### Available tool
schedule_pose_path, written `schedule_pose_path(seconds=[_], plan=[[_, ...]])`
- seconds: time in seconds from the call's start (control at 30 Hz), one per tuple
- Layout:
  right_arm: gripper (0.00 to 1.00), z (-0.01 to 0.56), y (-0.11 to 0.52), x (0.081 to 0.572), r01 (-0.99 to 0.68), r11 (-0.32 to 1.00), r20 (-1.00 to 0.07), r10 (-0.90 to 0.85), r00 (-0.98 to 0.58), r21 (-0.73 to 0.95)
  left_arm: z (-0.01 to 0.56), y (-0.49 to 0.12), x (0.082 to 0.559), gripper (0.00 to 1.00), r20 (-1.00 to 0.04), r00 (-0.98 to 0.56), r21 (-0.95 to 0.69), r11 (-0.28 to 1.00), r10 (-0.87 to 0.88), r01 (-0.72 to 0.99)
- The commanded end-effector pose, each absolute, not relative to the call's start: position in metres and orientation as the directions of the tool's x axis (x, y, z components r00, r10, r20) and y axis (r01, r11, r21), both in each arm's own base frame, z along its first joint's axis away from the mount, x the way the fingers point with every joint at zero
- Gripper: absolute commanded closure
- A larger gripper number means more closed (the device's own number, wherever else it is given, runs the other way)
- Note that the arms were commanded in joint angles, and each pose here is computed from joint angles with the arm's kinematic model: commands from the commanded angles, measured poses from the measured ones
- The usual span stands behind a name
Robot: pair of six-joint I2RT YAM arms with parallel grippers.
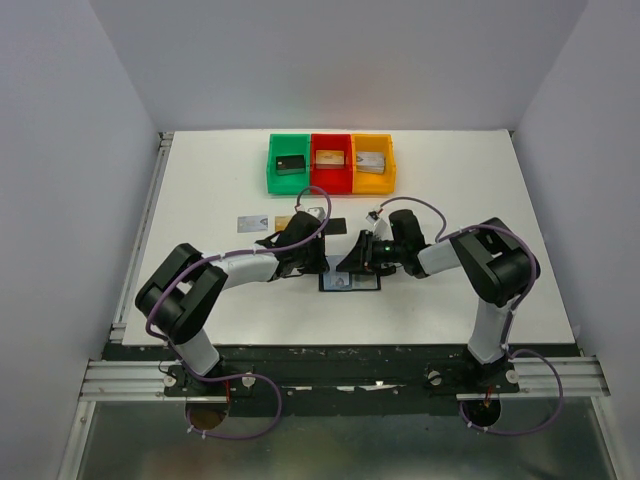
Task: Take the credit cards out of the card holder
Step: Remove the credit card from the card holder.
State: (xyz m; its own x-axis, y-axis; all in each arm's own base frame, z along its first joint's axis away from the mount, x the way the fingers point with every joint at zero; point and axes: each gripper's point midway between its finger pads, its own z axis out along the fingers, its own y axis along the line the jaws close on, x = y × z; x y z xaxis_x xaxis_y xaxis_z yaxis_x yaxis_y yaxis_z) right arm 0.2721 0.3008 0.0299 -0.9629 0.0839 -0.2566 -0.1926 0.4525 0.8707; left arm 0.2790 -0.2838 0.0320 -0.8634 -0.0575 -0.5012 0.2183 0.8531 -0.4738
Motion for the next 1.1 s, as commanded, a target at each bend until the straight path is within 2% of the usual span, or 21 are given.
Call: schedule_pose_path(seconds=[0.0,0.23,0.4,0.7,0.93,1.07], plan=[[0.61,0.019,0.307,0.263,-0.186,0.454,-0.231,0.045,-0.972,0.871,0.016,-0.289,0.262,1.00,-0.458,-0.889,-0.483,0.842,-0.009,0.241],[0.64,0.023,0.304,0.264,-0.195,0.476,-0.247,0.049,-0.968,0.858,0.028,-0.281,0.267,1.00,-0.496,-0.868,-0.452,0.863,-0.033,0.225],[0.64,0.026,0.303,0.264,-0.199,0.484,-0.255,0.051,-0.966,0.852,0.035,-0.275,0.266,0.89,-0.503,-0.863,-0.445,0.870,-0.046,0.213],[0.65,0.030,0.299,0.263,-0.209,0.503,-0.271,0.052,-0.961,0.839,0.029,-0.271,0.265,0.87,-0.493,-0.869,-0.428,0.882,-0.045,0.197],[0.65,0.031,0.296,0.261,-0.214,0.516,-0.279,0.050,-0.959,0.829,0.034,-0.270,0.265,0.72,-0.506,-0.861,-0.432,0.881,-0.057,0.195],[0.66,0.032,0.295,0.260,-0.215,0.516,-0.279,0.049,-0.959,0.829,0.033,-0.268,0.265,0.71,-0.504,-0.862,-0.428,0.884,-0.060,0.189]])
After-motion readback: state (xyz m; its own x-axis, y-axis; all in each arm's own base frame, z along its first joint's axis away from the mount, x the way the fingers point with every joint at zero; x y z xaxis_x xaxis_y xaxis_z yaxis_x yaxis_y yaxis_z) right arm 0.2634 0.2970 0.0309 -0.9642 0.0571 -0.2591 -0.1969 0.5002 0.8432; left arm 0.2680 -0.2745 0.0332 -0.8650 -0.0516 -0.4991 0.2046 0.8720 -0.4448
